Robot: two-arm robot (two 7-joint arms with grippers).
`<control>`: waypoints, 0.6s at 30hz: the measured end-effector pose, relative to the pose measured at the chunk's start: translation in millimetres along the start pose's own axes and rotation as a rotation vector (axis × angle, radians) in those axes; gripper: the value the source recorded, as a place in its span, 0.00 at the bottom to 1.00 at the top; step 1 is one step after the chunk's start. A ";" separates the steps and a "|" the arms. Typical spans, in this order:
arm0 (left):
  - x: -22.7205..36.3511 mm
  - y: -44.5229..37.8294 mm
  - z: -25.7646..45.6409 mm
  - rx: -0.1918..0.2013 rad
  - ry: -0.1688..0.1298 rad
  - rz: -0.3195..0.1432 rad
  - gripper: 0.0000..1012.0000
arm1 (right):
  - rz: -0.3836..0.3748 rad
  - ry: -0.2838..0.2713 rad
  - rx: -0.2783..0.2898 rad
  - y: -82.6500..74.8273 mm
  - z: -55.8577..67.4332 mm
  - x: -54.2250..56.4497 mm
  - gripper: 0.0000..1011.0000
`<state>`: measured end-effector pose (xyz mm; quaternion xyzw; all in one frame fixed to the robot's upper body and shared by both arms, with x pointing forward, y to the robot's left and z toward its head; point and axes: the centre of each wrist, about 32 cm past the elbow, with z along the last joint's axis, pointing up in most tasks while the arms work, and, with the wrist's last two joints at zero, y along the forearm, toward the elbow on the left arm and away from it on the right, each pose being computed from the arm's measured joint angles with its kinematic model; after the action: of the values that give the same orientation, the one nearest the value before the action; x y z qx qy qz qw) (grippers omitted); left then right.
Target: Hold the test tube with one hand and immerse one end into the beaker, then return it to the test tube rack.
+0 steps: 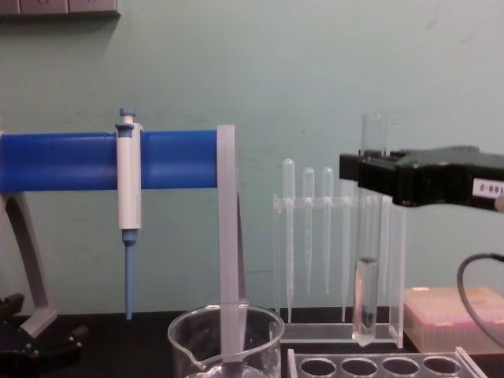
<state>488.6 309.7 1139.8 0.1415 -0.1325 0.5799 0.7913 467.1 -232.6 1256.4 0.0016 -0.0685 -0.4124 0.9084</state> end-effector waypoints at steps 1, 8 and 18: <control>0.0 0.0 0.0 0.000 0.000 0.000 0.99 | 0.001 0.005 -0.001 0.4 -1.7 -0.1 0.22; 0.0 0.0 0.0 0.000 0.000 0.000 0.99 | 0.006 0.031 -0.012 0.9 -10.4 -3.5 0.22; 0.0 0.0 0.0 0.000 0.000 0.000 0.99 | 0.007 0.027 -0.029 -4.7 -11.8 -10.9 0.22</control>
<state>488.6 309.7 1139.8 0.1415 -0.1325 0.5799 0.7913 458.0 -228.1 1243.1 -0.0063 -0.0500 -0.4102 0.9106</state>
